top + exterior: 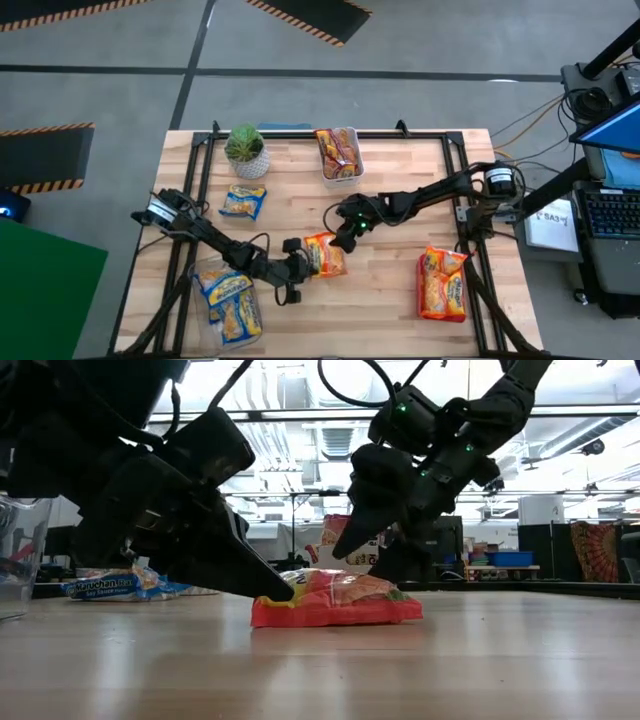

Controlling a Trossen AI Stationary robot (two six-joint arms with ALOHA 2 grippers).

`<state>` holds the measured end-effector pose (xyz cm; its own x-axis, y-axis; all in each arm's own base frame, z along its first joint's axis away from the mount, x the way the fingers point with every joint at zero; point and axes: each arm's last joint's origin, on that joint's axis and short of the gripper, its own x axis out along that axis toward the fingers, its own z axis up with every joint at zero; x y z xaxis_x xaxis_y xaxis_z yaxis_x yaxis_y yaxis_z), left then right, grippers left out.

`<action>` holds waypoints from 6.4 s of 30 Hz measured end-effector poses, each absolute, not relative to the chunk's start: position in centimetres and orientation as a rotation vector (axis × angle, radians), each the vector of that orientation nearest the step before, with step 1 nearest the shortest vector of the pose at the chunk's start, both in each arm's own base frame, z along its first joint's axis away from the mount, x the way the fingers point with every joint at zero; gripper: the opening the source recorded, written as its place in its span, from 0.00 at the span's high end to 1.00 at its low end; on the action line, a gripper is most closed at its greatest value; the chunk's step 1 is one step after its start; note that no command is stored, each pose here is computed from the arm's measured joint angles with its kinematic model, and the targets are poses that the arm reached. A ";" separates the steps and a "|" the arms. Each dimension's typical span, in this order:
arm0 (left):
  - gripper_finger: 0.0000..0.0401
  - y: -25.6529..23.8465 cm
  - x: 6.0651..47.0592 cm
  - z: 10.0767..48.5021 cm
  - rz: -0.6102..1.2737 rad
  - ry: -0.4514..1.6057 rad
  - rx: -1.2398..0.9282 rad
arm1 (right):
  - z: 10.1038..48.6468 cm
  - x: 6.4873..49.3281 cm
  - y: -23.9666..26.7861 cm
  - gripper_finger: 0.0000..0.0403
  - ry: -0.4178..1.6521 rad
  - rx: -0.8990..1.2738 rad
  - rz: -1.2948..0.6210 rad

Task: Sort Maruchan noodles
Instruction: Put the orange noodle pack into the pink bin

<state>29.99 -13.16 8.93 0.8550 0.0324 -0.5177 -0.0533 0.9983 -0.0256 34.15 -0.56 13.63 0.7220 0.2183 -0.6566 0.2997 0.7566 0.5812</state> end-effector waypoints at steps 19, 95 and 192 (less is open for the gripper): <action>1.00 -13.0 29.9 8.7 0.049 0.557 -0.035 | 12.6 35.9 1.0 0.19 0.665 0.689 0.236; 1.00 -11.2 25.7 25.4 0.081 0.092 0.162 | 33.0 18.4 7.6 0.98 0.701 0.969 0.607; 1.00 -11.2 24.5 26.5 0.267 0.067 0.134 | 30.4 11.7 12.1 0.82 1.181 0.869 -0.417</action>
